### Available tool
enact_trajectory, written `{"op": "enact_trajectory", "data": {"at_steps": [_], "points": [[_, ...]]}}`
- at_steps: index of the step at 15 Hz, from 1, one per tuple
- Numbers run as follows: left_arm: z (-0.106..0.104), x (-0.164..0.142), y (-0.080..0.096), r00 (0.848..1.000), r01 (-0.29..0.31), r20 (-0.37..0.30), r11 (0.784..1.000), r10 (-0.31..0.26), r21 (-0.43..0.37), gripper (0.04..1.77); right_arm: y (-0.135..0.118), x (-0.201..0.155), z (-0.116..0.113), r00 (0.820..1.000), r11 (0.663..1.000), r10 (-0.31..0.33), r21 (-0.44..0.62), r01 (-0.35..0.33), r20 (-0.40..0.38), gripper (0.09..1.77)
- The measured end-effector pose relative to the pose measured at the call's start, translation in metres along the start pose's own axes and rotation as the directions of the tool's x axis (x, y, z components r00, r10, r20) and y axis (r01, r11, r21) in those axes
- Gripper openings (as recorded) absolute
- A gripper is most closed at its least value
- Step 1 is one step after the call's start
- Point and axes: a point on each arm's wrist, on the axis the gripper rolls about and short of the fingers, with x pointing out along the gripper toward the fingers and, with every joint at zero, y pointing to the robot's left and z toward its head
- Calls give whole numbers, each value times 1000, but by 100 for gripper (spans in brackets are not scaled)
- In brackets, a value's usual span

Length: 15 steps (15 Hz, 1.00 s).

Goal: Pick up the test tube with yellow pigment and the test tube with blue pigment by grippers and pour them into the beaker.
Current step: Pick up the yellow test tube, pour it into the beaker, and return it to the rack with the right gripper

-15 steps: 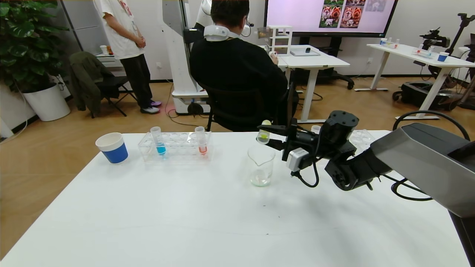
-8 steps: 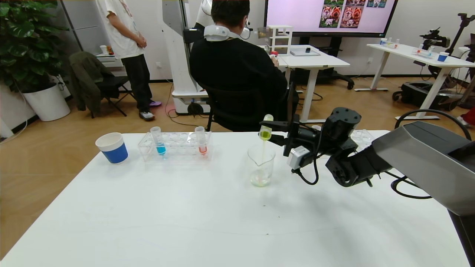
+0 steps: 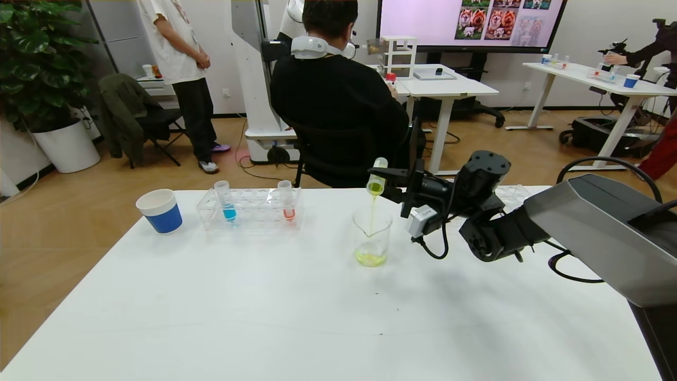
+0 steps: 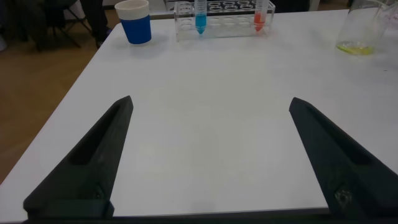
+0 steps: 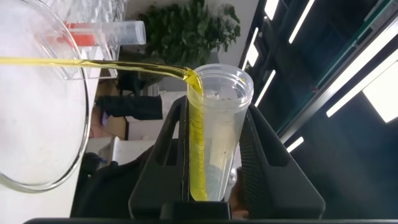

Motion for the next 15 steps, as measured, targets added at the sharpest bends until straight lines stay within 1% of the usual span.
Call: {"op": "enact_trajectory", "data": {"at_steps": [5,7,15], "points": [[0,0,0,1000,0,0,1000,0,0,175,-9,5,-5,1000,997,-27,-67,27,7,49],[0,0,0,1000,-1,0,1000,1,0,175,-9,5,-5,1000,997,-28,-77,29,12,49],[0,0,0,1000,0,0,1000,0,0,175,-11,4,-3,999,984,-22,-175,26,24,49]]}}
